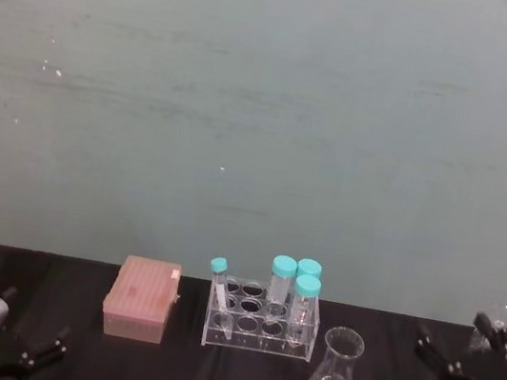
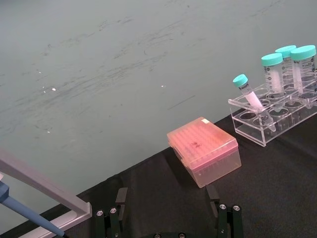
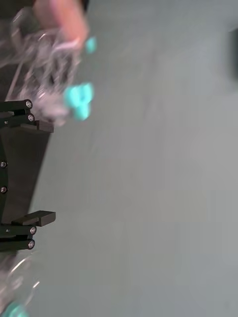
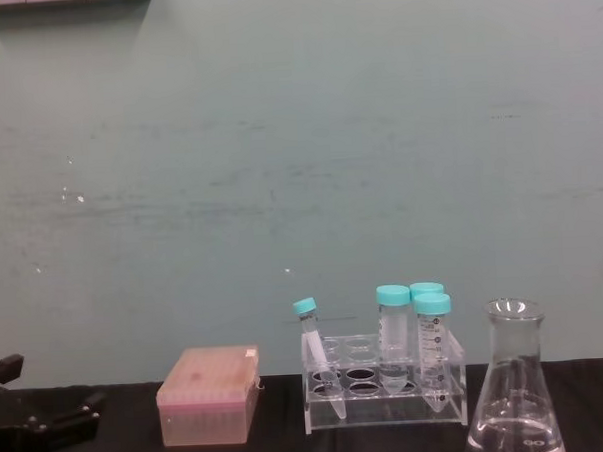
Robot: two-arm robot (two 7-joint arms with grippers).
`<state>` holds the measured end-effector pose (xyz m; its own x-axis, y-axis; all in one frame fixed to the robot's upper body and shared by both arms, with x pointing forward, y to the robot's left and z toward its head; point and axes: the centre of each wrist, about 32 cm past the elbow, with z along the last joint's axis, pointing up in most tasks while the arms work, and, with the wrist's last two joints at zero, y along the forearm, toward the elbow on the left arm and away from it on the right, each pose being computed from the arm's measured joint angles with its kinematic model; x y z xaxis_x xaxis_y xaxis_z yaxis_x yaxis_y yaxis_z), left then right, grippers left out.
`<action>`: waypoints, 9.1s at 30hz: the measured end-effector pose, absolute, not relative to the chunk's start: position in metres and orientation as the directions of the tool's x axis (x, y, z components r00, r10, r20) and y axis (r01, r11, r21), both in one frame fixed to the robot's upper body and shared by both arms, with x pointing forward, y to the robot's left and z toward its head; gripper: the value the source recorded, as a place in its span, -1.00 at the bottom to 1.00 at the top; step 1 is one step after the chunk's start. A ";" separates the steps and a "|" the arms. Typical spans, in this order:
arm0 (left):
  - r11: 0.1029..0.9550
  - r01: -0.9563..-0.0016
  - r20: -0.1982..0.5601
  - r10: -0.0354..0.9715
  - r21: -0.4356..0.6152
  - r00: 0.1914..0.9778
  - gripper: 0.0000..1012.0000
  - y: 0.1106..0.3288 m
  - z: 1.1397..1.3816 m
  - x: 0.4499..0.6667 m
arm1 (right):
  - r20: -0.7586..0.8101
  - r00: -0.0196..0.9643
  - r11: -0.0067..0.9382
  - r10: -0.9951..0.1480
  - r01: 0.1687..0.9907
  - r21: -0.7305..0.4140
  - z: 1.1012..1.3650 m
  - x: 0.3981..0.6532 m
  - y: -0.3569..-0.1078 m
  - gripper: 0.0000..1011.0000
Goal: Pick up the beaker with the right gripper, shake it three times, and then put it down.
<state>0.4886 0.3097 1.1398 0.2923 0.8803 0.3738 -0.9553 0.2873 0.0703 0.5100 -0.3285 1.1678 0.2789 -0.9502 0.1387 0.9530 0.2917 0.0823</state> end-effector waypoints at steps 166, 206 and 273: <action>0.287 -0.955 0.374 0.880 0.070 0.292 0.98 0.310 1.140 0.489 | 0.021 0.547 0.544 -0.837 0.836 -0.071 1.156 0.524 -0.266 -0.11; 0.287 -0.955 0.374 0.880 0.070 0.292 0.98 0.310 1.140 0.489 | -0.339 0.539 0.532 -0.771 0.838 0.121 1.207 0.523 -0.273 -0.11; 0.287 -0.955 0.374 0.880 0.070 0.292 0.98 0.310 1.140 0.489 | 0.242 0.494 0.515 -0.835 0.857 0.029 1.209 0.524 -0.288 -0.11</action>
<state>0.4886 0.3097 1.1398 0.2923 0.8803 0.3737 -0.9553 0.2873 0.0703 0.5237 -0.2883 1.2087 0.4939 -0.8351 0.2424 0.8566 0.5151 0.0293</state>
